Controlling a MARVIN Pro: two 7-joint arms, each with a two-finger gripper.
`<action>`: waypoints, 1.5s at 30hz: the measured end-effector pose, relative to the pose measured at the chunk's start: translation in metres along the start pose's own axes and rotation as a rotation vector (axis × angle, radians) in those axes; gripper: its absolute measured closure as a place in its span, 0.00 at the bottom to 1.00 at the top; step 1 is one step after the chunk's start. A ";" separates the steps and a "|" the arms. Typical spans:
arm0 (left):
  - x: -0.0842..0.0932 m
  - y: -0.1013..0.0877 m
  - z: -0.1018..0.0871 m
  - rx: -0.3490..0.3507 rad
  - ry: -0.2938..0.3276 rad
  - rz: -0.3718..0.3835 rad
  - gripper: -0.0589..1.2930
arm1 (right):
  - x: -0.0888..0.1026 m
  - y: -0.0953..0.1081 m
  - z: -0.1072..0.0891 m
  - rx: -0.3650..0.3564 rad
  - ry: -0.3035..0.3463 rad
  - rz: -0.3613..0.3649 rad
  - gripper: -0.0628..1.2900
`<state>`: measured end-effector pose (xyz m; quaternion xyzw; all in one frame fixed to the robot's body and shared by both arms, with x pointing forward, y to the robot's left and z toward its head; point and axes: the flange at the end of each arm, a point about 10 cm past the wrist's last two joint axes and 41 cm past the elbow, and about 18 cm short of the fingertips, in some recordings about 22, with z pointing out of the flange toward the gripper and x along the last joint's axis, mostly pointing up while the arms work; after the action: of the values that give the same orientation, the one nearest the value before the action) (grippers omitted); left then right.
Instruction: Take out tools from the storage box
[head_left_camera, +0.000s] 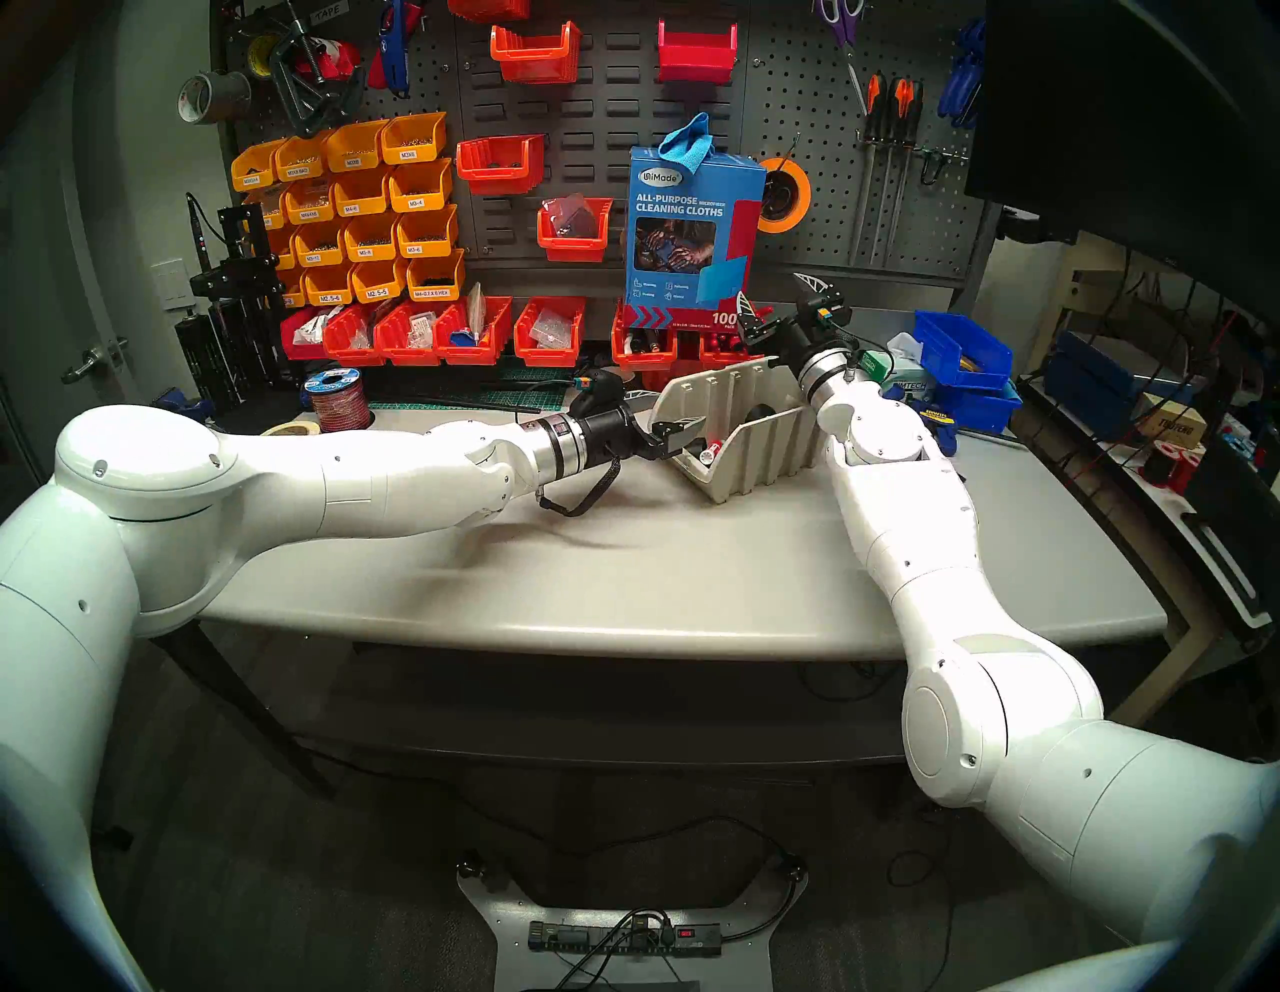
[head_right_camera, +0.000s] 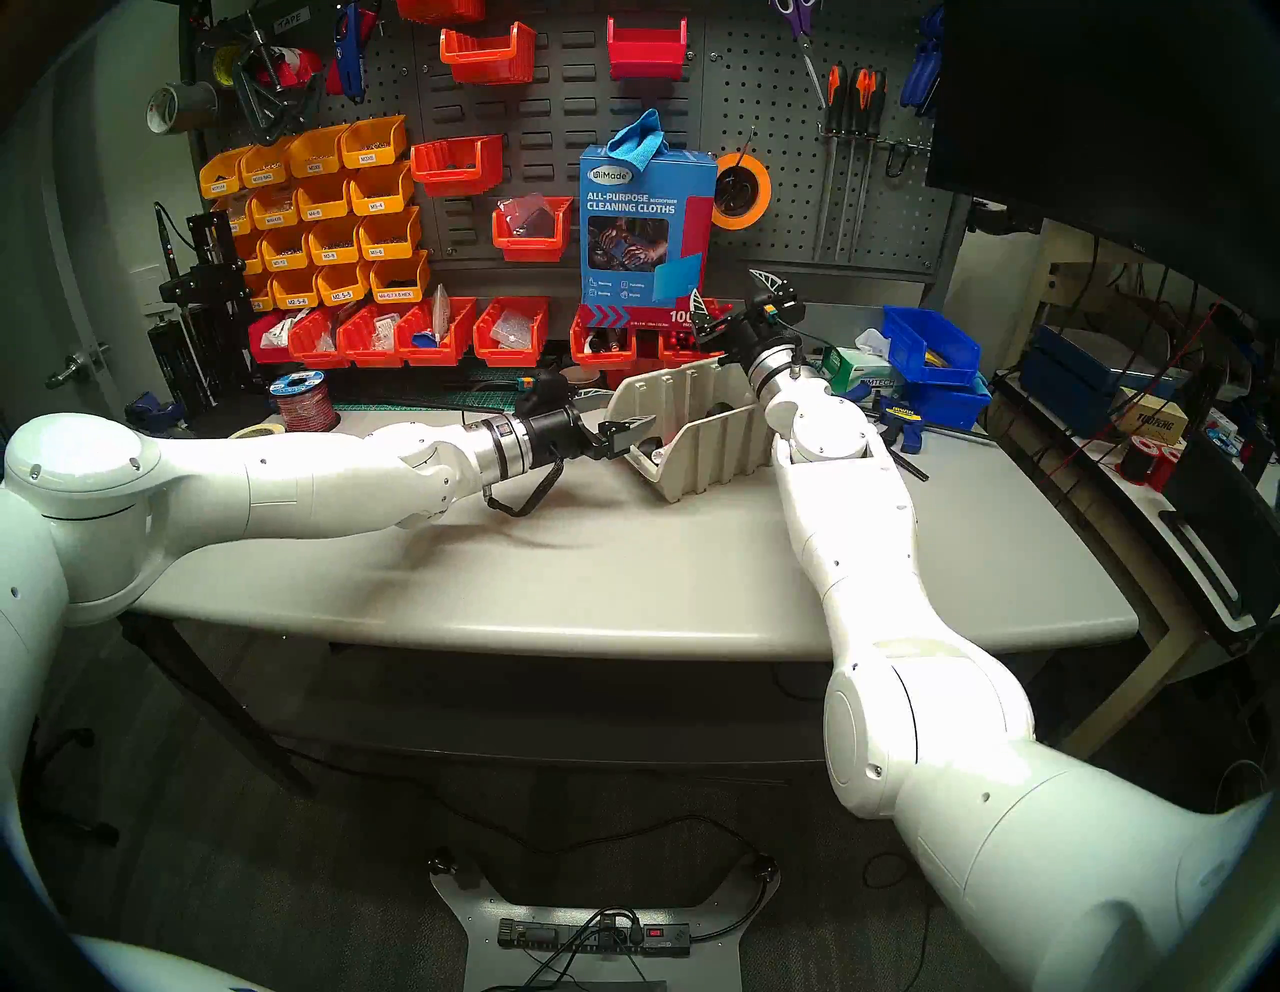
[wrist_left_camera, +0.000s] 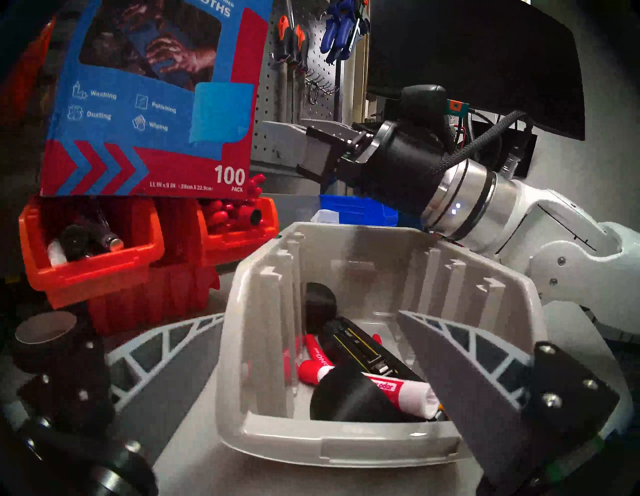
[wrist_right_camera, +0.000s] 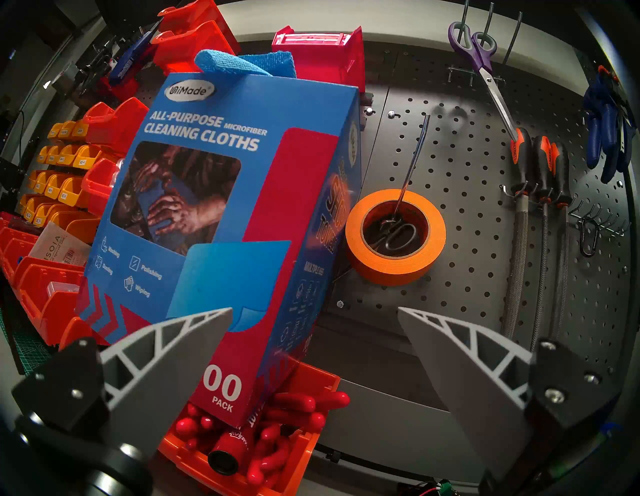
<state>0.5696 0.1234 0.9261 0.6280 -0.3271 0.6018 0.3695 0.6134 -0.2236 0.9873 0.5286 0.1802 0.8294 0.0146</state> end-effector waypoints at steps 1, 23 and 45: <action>0.000 -0.001 0.001 -0.004 -0.002 -0.009 0.06 | 0.000 0.000 0.000 0.000 0.000 0.000 0.03; -0.023 -0.029 0.004 -0.034 0.012 -0.135 0.97 | 0.000 0.000 0.000 0.000 0.001 0.000 0.03; -0.035 -0.004 -0.044 -0.291 0.032 -0.204 0.97 | 0.006 0.004 0.002 -0.005 0.014 -0.008 0.03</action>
<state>0.5477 0.1620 0.8913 0.5884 -0.3393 0.5172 0.5207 0.6134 -0.2257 0.9942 0.5220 0.1802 0.8335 0.0179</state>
